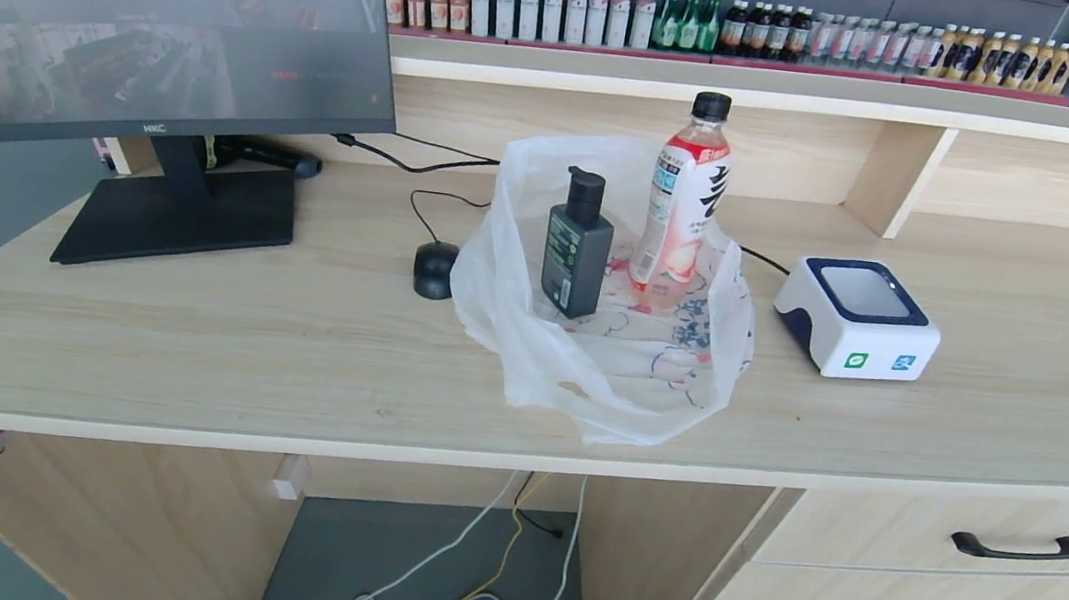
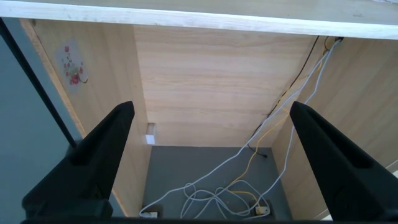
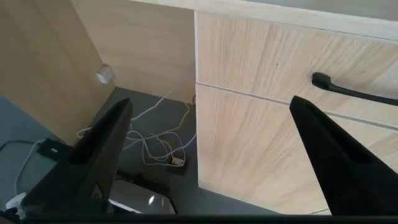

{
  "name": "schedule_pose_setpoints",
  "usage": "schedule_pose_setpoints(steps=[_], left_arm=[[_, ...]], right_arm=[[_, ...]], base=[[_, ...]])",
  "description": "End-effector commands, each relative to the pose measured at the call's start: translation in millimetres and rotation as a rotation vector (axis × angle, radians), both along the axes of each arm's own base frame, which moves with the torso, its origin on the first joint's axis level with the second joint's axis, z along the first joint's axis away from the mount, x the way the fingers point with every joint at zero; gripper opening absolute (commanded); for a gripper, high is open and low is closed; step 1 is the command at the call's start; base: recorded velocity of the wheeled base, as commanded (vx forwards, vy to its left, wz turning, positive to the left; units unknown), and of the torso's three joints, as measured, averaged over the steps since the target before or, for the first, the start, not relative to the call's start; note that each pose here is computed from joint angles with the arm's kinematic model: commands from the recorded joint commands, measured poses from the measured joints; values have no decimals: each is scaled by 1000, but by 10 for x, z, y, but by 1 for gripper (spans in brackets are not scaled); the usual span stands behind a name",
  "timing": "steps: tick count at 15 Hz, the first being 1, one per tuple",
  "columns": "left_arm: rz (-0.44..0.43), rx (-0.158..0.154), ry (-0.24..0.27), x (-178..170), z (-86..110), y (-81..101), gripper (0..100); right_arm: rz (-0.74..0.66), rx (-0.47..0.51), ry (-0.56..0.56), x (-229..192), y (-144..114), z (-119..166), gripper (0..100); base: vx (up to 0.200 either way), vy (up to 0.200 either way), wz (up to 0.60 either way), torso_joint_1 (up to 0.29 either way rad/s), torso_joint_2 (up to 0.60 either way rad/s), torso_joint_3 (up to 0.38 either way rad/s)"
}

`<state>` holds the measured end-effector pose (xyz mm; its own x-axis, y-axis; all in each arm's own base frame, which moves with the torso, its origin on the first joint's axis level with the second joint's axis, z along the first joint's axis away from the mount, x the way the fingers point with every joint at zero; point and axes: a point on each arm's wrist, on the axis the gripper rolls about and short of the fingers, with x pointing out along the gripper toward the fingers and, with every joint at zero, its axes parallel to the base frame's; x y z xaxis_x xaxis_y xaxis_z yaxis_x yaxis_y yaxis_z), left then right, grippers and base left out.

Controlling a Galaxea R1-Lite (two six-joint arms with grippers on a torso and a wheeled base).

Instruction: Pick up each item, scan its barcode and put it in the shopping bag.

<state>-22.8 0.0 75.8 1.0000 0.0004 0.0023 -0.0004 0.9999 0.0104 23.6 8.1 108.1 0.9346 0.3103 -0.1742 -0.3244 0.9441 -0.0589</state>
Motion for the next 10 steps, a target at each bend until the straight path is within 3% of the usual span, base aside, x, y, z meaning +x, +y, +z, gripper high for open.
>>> schedule_pose_setpoints(steps=[1,5,10], left_arm=[[1,0,-1,0,0,0,100],[0,0,-1,0,0,0,100],[0,0,-1,0,0,0,100]], right_arm=[[4,6,-60,-249,-108,-169,100],[-19,0,-60,-351,-146,-250,100],[-235,15,-24,-344,-111,-290,100]], base=[[0,0,0,0,0,0],[0,0,0,0,0,0],[0,0,0,0,0,0]])
